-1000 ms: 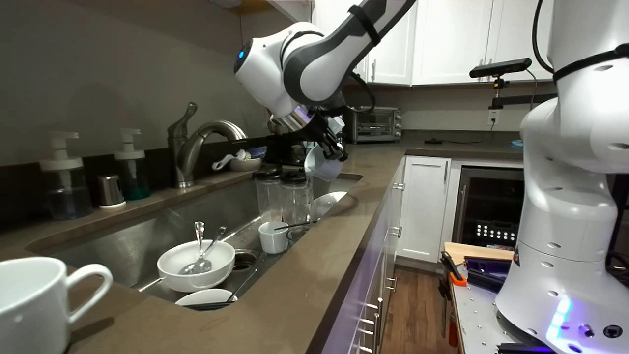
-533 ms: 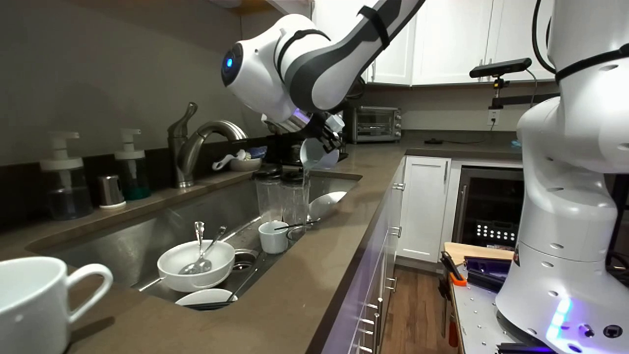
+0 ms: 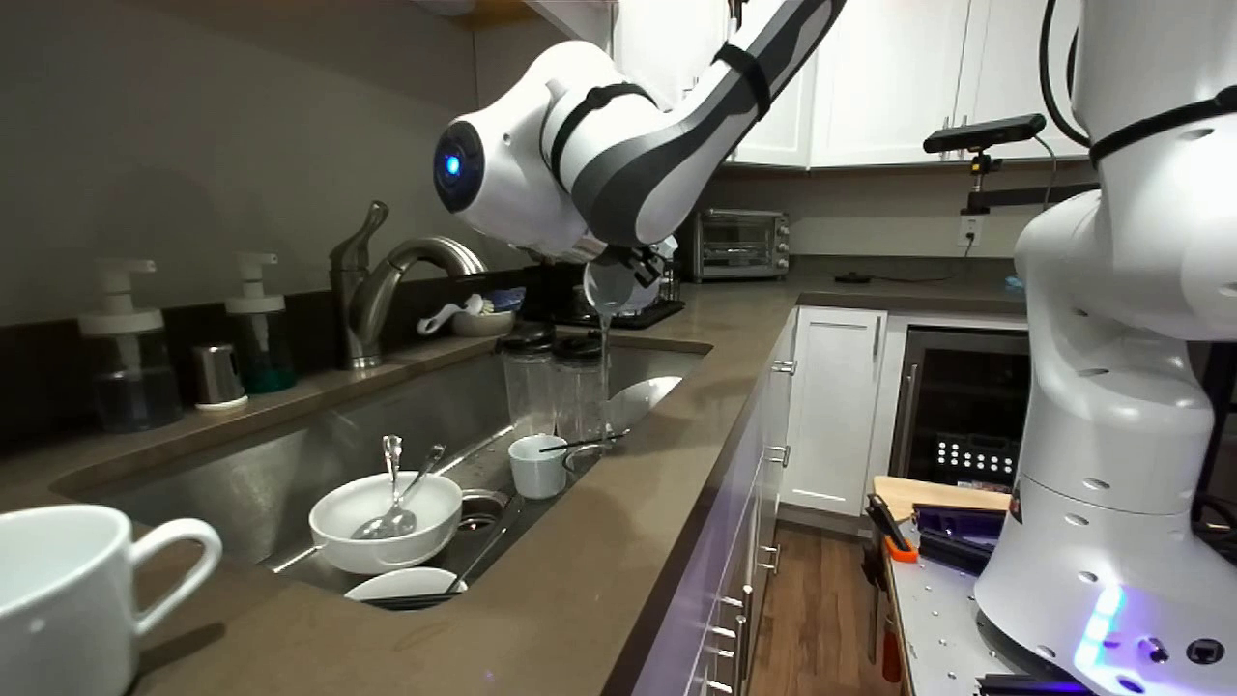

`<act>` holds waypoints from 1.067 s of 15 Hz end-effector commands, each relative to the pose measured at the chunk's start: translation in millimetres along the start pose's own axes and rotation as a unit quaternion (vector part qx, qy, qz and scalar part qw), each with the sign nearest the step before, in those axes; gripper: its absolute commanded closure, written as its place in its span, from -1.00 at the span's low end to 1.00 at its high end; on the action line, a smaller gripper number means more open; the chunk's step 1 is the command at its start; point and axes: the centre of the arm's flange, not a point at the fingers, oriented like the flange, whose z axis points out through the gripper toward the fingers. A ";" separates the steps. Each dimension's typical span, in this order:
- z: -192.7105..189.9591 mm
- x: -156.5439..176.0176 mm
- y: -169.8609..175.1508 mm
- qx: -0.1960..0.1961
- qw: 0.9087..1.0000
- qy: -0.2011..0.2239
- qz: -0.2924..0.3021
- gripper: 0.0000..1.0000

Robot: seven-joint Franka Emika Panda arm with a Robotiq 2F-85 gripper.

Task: Pour the water in the white cup on the right into the sink then place it on the left

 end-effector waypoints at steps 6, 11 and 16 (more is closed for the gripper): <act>-51.0 -3.9 -56.3 -0.100 0.993 -0.048 -0.028 0.92; -67.8 -0.1 -79.4 -0.122 0.990 -0.041 -0.048 0.69; -67.5 1.2 -81.2 -0.126 0.990 -0.044 -0.050 0.69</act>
